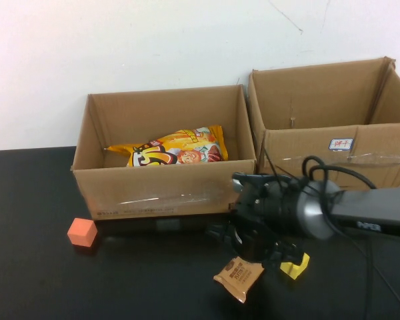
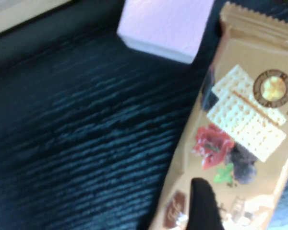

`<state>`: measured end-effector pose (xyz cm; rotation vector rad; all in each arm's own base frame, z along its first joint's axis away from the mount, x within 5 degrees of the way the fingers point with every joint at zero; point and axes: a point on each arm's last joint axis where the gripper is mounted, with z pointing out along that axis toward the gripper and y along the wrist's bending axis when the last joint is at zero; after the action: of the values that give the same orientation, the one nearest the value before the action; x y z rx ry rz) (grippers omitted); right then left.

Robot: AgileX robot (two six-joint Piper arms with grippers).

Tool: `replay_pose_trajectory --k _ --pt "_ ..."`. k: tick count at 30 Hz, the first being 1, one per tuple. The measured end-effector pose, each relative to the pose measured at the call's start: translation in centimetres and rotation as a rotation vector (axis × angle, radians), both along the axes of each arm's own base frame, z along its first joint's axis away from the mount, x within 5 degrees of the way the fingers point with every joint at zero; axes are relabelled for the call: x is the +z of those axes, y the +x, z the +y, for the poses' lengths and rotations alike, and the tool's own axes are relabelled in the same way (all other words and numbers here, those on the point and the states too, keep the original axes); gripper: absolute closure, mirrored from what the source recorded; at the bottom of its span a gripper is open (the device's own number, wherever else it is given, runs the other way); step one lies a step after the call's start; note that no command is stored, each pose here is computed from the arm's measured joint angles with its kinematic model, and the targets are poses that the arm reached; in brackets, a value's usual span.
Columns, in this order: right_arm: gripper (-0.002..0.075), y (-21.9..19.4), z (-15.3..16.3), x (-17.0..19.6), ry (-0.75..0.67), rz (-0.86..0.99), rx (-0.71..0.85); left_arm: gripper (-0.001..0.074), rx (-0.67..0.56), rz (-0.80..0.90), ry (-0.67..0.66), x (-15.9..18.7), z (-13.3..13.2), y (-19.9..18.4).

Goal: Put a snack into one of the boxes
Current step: Pick up the biscuit

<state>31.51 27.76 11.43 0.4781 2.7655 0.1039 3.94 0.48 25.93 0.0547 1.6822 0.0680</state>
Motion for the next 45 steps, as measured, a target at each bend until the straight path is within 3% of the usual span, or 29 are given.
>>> replay_pose_trajectory --k 17,29,35,45 --pt "0.0309 2.0 1.9 -2.6 -0.150 0.151 0.028 0.0736 -0.002 -0.010 0.000 0.1 0.0 0.0" --pt "0.0324 1.1 1.8 -2.8 -0.212 0.297 0.332 0.0736 -0.002 -0.010 -0.002 0.1 0.0 0.0" --pt "0.0408 0.6 1.4 -3.0 -0.273 0.369 0.478 0.0736 -0.002 -0.010 -0.002 0.1 0.0 0.0" --pt "0.0543 0.2 0.7 -3.0 -0.342 0.436 0.545 0.0736 -0.001 -0.010 -0.001 0.1 0.0 0.0"
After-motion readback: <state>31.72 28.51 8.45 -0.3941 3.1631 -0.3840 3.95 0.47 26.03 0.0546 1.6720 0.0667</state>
